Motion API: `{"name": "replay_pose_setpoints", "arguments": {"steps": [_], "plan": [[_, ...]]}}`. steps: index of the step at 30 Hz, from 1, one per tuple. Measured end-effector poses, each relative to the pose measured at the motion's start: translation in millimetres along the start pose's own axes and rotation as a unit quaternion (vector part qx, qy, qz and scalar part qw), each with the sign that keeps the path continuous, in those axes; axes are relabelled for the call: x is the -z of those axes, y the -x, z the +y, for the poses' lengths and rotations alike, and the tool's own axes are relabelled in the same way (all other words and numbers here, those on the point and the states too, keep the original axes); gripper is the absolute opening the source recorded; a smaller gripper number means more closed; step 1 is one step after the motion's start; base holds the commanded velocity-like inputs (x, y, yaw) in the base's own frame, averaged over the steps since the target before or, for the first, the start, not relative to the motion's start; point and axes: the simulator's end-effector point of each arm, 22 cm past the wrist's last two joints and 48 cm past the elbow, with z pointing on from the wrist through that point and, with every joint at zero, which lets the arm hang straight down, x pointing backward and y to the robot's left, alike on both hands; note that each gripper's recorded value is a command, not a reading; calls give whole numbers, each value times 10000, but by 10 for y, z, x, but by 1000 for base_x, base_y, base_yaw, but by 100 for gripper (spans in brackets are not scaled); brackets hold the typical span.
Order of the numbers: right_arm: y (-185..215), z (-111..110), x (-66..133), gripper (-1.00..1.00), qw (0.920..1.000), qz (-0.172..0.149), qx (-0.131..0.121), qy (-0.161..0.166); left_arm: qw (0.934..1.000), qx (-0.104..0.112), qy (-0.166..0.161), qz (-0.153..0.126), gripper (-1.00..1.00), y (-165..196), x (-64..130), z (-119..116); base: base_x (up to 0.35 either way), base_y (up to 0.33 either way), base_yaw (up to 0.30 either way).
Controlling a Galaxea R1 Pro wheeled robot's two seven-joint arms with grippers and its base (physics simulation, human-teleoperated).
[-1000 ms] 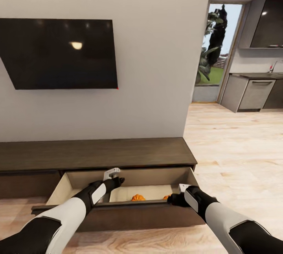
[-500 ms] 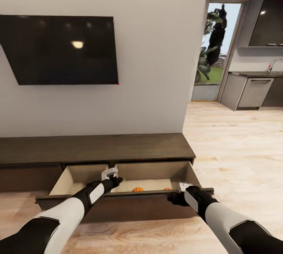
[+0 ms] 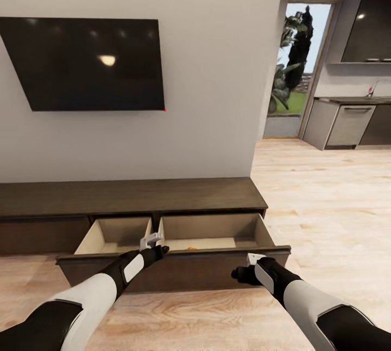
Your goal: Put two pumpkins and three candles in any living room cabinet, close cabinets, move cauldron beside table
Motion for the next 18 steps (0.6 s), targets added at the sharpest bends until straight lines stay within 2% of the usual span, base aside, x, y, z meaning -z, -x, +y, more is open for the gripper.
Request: {"name": "replay_pose_setpoints", "arguments": {"steps": [15, 18], "plan": [[-183, -35, -256, 100, 10000, -4, -3, 27, 10000, -2, -4, -33, 100, -213, -184, 127, -1, 0, 0], [-221, -42, -307, 100, 10000, -5, -6, 33, 9999, -12, 4, -162, 100, -208, -221, 159, 0, 0, 0]]}}
